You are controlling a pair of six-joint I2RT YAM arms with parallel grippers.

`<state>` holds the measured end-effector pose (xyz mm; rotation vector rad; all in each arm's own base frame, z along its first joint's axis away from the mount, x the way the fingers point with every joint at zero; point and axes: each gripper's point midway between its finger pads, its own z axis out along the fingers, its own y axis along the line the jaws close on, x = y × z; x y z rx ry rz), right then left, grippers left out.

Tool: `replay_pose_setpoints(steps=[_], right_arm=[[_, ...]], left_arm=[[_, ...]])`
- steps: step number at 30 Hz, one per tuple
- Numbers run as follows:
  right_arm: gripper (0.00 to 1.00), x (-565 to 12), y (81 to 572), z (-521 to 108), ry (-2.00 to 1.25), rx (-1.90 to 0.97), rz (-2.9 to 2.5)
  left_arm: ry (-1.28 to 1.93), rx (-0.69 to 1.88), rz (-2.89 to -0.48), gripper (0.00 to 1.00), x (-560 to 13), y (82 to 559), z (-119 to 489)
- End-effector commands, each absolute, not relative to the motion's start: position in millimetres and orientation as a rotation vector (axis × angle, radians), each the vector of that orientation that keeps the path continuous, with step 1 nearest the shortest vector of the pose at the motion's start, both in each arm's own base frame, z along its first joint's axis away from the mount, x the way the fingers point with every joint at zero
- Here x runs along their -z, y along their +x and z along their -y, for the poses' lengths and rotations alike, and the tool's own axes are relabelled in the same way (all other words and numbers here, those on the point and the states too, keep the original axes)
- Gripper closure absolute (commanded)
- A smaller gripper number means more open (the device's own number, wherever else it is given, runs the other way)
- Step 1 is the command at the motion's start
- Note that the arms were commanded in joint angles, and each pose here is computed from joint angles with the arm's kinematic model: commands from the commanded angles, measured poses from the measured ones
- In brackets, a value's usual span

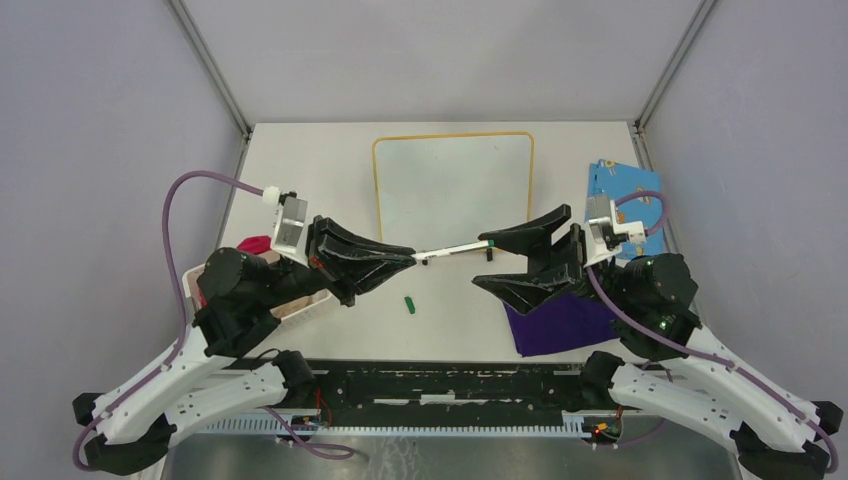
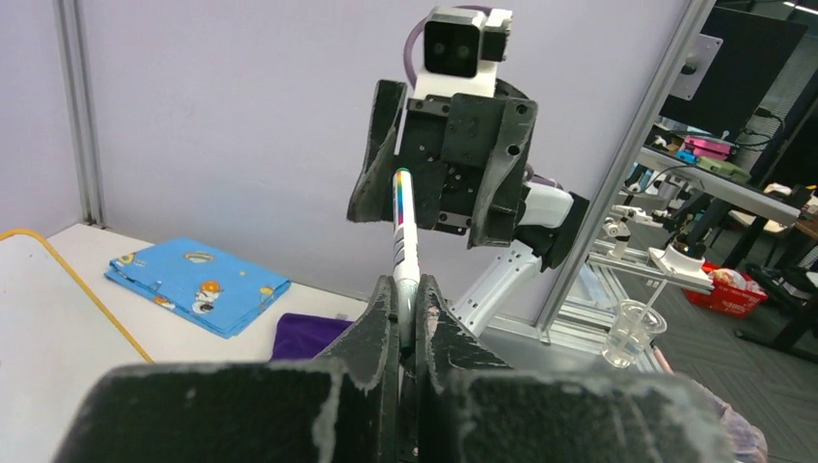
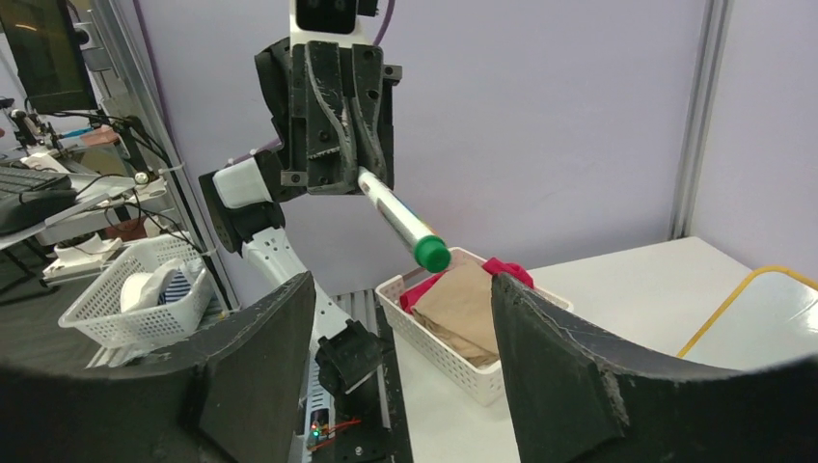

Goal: Write a sentence on the whiteboard
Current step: Adjust the whiteboard marker.

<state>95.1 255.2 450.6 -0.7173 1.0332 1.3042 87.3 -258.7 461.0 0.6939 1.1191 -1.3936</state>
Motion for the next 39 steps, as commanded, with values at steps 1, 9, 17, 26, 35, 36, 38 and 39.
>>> replay_pose_setpoints(steps=[1,9,17,26,35,36,38,39], right_arm=[[0.27,-475,95,-249,-0.638,-1.345,-0.977],[0.27,-481,85,-258,-0.659,-1.454,-0.959],[0.31,-494,81,-267,-0.673,-1.527,-0.944],[0.43,-495,89,-270,-0.670,-1.501,-1.064],[0.52,-494,96,-267,-0.659,-1.439,-1.146],[0.52,-493,97,-267,-0.660,-1.430,-1.164],[0.51,-491,100,-267,-0.668,-1.409,-1.194],[0.50,-493,99,-267,-0.670,-1.406,-1.191]], left_arm=[[0.646,1.437,-1.038,0.98,-485,80,250],[0.691,1.473,-1.025,0.98,-487,74,257],[0.705,1.527,-1.004,0.98,-493,73,267],[0.728,1.532,-1.056,0.98,-486,75,273],[0.704,1.533,-1.091,0.98,-483,76,271],[0.700,1.533,-1.093,0.98,-484,77,271],[0.698,1.534,-1.096,0.98,-487,77,270],[0.700,1.535,-1.098,0.98,-488,76,271]])
